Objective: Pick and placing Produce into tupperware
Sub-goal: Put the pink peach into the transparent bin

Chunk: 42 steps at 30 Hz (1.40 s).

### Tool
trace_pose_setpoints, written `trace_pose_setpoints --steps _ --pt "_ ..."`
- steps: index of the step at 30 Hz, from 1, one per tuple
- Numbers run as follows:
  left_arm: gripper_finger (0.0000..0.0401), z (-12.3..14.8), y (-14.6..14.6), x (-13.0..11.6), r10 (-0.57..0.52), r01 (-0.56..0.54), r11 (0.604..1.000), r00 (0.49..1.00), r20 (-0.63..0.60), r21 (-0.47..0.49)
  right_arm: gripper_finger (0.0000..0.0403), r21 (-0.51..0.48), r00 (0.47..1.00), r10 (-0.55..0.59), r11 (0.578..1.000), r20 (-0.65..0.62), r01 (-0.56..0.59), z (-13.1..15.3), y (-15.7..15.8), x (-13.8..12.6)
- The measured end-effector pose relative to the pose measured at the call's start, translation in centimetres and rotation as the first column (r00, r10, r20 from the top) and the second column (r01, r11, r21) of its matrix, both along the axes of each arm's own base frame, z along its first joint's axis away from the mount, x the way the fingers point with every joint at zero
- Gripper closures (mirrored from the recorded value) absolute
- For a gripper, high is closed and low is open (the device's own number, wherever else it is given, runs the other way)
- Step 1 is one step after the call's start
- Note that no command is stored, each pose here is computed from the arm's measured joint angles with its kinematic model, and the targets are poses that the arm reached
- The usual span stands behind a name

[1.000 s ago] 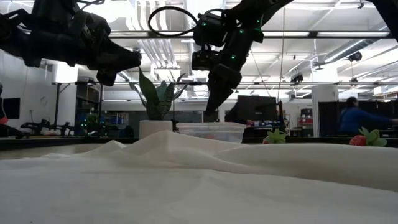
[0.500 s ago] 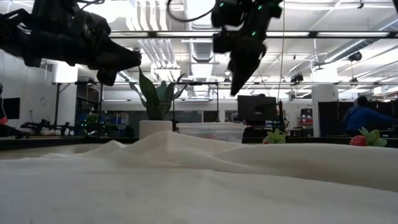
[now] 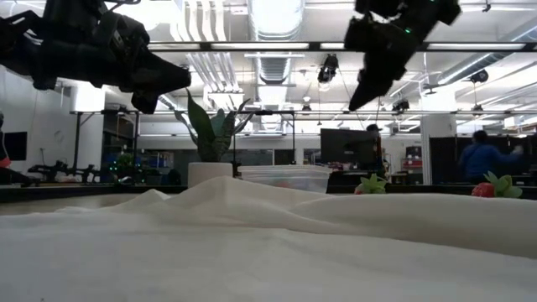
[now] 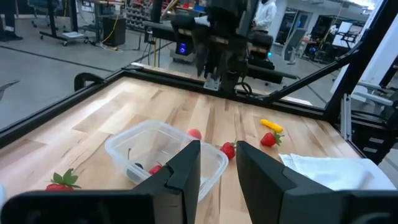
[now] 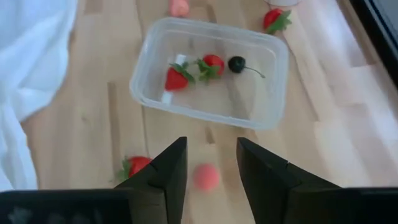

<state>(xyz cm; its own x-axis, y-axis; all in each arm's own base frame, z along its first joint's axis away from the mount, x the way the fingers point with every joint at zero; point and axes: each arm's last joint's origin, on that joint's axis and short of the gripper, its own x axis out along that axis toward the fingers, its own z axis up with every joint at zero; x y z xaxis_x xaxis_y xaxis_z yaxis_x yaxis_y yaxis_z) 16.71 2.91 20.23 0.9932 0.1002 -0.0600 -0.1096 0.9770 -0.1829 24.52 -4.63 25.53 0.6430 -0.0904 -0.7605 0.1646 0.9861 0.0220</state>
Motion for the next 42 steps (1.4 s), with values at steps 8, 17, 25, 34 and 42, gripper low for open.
trace_pose_setpoints --steps 8,17,25,34,42 --pt "0.0312 0.0 0.0 0.0 0.0 0.0 1.0 1.0 0.002 0.003 0.0252 0.073 0.998 -0.056 0.996 -0.034 0.058 -4.1 0.5 -1.8" --pt "0.0312 0.0 0.0 0.0 0.001 -0.001 1.0 1.0 0.002 0.003 0.0163 0.128 0.988 -0.04 0.99 -0.152 0.06 -7.3 0.5 -0.8" --pt "0.0312 0.0 0.0 0.0 0.001 -0.001 1.0 1.0 0.002 0.003 0.0138 0.129 0.974 -0.035 0.989 -0.223 0.066 -10.3 0.2 0.8" --pt "0.0312 0.0 0.0 0.0 0.002 -0.002 1.0 1.0 0.001 0.003 0.0144 0.122 0.958 -0.039 0.99 -0.283 0.077 -12.3 0.1 1.4" --pt "0.0312 -0.1 0.0 0.0 0.001 -0.001 1.0 1.0 0.0 0.003 0.0145 0.06 0.973 -0.052 0.996 -0.227 0.067 -10.8 -0.1 1.3"
